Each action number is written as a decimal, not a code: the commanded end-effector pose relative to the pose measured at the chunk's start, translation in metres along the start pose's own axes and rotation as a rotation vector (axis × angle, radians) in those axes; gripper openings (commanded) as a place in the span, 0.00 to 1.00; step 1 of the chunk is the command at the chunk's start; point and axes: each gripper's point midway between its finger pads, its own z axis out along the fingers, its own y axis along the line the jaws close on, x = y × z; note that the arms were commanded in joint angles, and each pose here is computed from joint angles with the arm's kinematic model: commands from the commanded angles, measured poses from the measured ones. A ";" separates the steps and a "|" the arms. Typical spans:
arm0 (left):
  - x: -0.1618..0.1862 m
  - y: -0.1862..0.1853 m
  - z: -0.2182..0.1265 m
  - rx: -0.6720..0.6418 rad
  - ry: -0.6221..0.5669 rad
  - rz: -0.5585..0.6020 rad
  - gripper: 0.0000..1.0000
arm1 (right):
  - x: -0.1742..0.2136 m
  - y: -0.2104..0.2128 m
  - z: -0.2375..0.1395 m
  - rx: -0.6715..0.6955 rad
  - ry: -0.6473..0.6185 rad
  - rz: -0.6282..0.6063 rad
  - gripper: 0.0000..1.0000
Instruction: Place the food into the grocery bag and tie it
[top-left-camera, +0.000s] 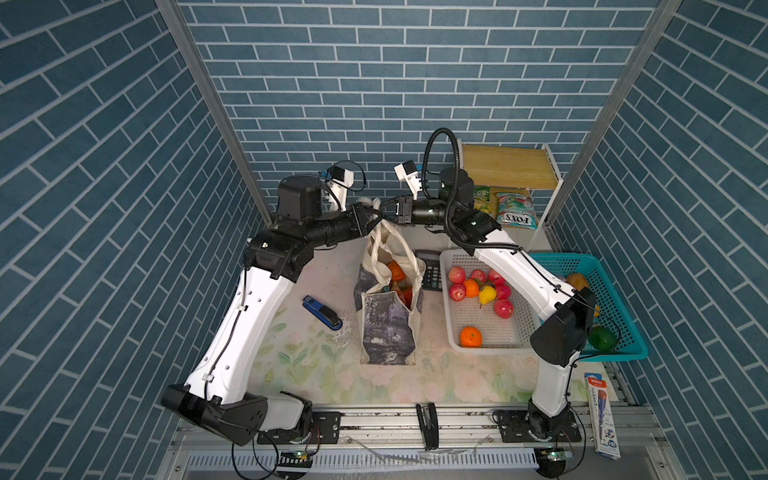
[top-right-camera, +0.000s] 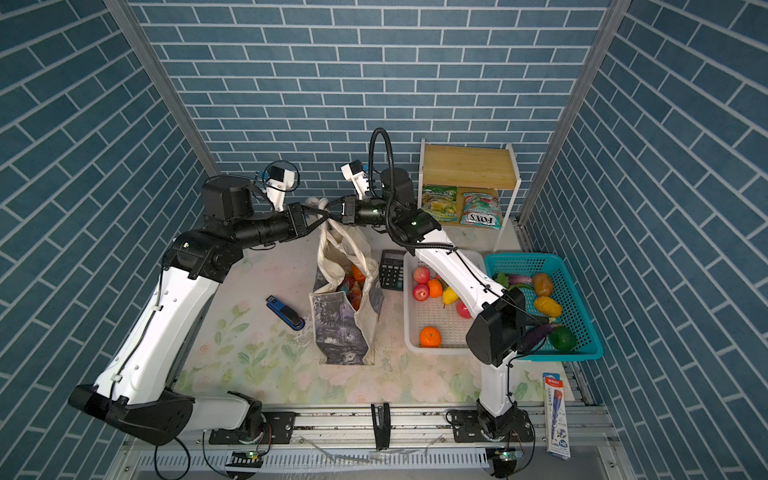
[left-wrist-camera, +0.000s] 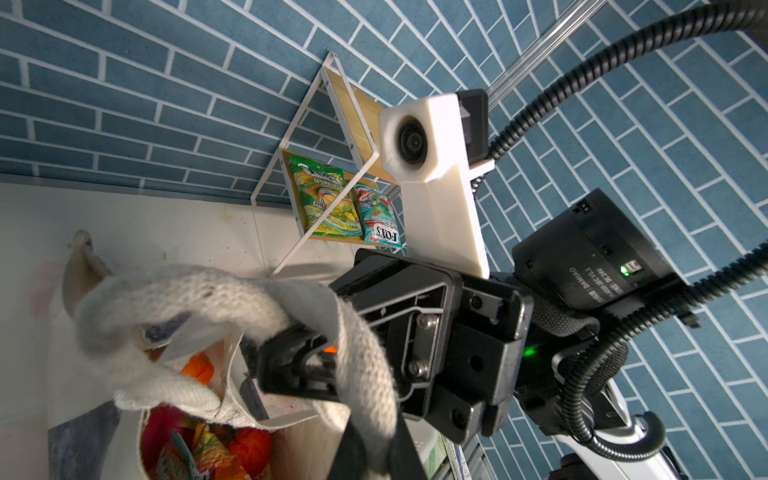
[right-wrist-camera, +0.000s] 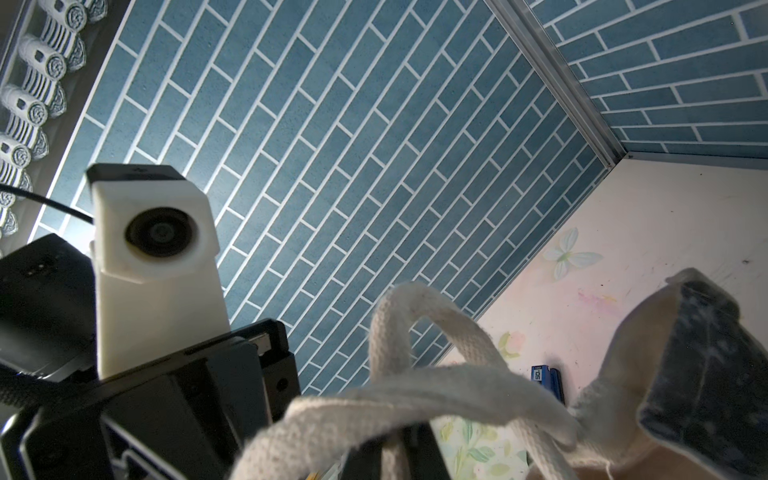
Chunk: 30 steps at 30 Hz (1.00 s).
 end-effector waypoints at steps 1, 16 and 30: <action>0.008 -0.016 -0.012 0.046 0.011 0.021 0.24 | -0.040 0.027 -0.011 -0.053 -0.165 -0.103 0.00; -0.010 -0.002 -0.052 -0.111 -0.166 0.061 0.76 | -0.052 0.033 -0.022 -0.073 -0.248 -0.118 0.00; -0.046 0.023 -0.019 0.084 -0.253 -0.310 0.64 | -0.023 0.032 -0.032 -0.045 -0.169 -0.140 0.00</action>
